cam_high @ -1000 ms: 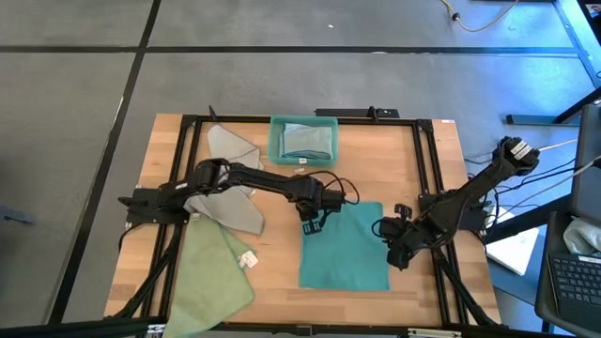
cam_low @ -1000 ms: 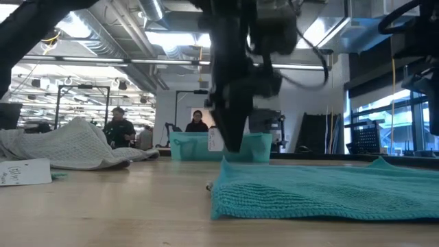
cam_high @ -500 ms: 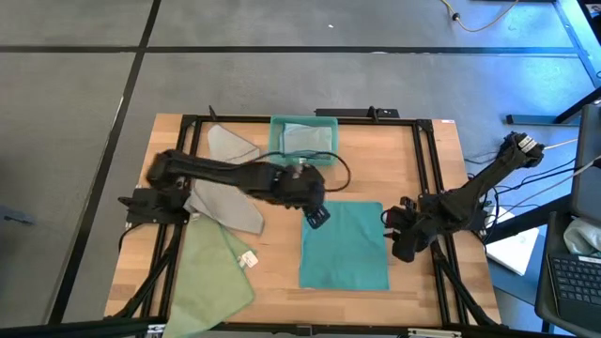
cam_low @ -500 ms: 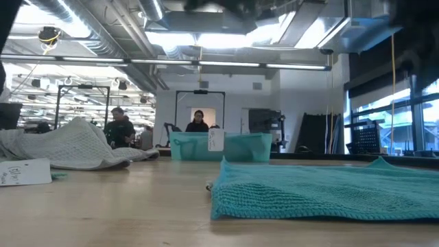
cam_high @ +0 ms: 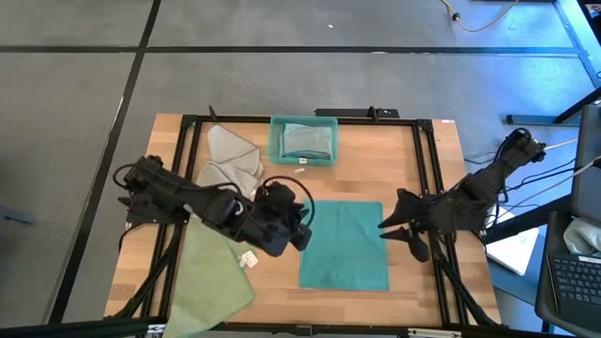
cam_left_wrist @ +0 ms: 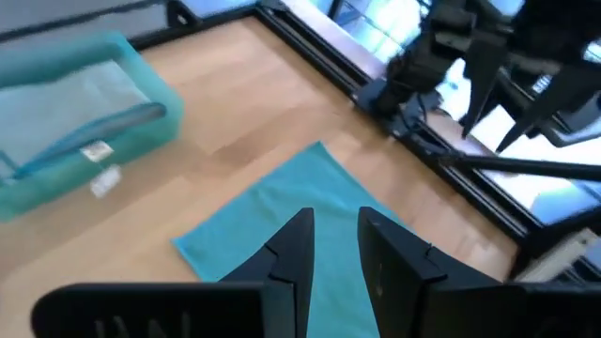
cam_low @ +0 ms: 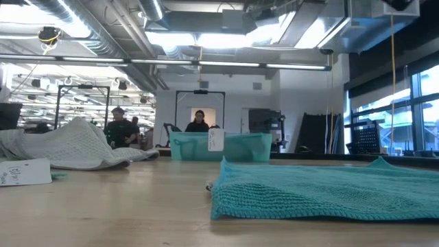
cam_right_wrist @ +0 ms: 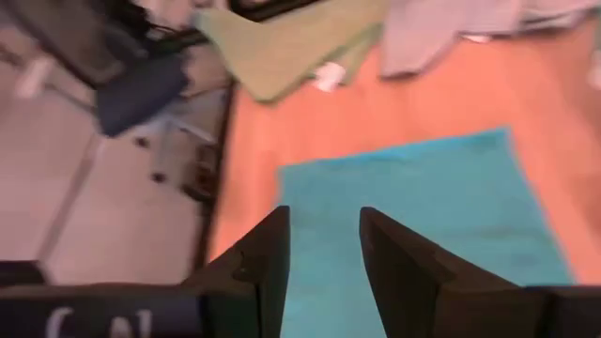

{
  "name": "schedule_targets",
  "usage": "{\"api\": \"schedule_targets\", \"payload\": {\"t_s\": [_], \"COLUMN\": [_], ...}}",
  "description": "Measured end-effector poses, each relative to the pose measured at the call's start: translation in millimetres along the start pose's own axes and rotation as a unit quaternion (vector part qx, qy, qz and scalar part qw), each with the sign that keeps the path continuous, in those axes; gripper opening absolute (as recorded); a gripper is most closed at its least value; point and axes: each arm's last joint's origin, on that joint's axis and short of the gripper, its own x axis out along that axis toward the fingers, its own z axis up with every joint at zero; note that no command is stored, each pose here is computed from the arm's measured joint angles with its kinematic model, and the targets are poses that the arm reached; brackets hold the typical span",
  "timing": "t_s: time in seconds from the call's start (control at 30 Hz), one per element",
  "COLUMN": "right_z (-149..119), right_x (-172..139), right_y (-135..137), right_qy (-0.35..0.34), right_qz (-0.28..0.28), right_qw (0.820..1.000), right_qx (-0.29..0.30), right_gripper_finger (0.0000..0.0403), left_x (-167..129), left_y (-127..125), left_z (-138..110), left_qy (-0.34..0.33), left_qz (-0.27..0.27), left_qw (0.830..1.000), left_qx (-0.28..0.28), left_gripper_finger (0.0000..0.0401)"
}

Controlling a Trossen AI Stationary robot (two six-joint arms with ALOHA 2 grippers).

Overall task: Fold microfiber towels
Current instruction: Prepare the blue towel, then fold the gray towel

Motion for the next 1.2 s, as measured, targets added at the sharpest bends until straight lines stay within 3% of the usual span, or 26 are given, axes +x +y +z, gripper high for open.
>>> {"api": "schedule_targets", "payload": {"t_s": [0.17,0.33,0.5,0.77,0.97,1.07,1.2], "right_z": [10,13,13,13,13,13,13], "right_x": [-3,-4,-4,-4,-4,-4,-3], "right_y": [10,12,12,12,12,12,12], "right_qy": [-0.019,-0.034,-0.033,-0.034,-0.034,-0.033,-0.033], "right_qz": [0.068,0.079,0.079,0.079,0.079,0.079,0.079], "right_qw": [0.997,0.996,0.996,0.996,0.996,0.996,0.996], "right_qx": [0.016,0.021,0.021,0.021,0.021,0.021,0.021], "right_gripper_finger": [0.0133,0.0133,0.0133,0.0133,0.0133,0.0133,0.0133], "left_x": [1,7,18,42,63,73,79], "left_y": [-3,15,44,64,86,100,123], "left_z": [-8,-11,-15,-24,-45,-62,-79], "left_qy": [0.028,0.122,0.223,0.316,0.358,0.376,0.393], "left_qz": [-0.005,0.037,0.121,0.112,0.133,0.133,0.145], "left_qw": [1.0,0.991,0.96,0.91,0.864,0.847,0.839], "left_qx": [0.009,0.044,0.122,0.243,0.327,0.351,0.347], "left_gripper_finger": [0.0078,0.0078,0.0078,0.0078,0.0078,0.0078,0.0081]}}
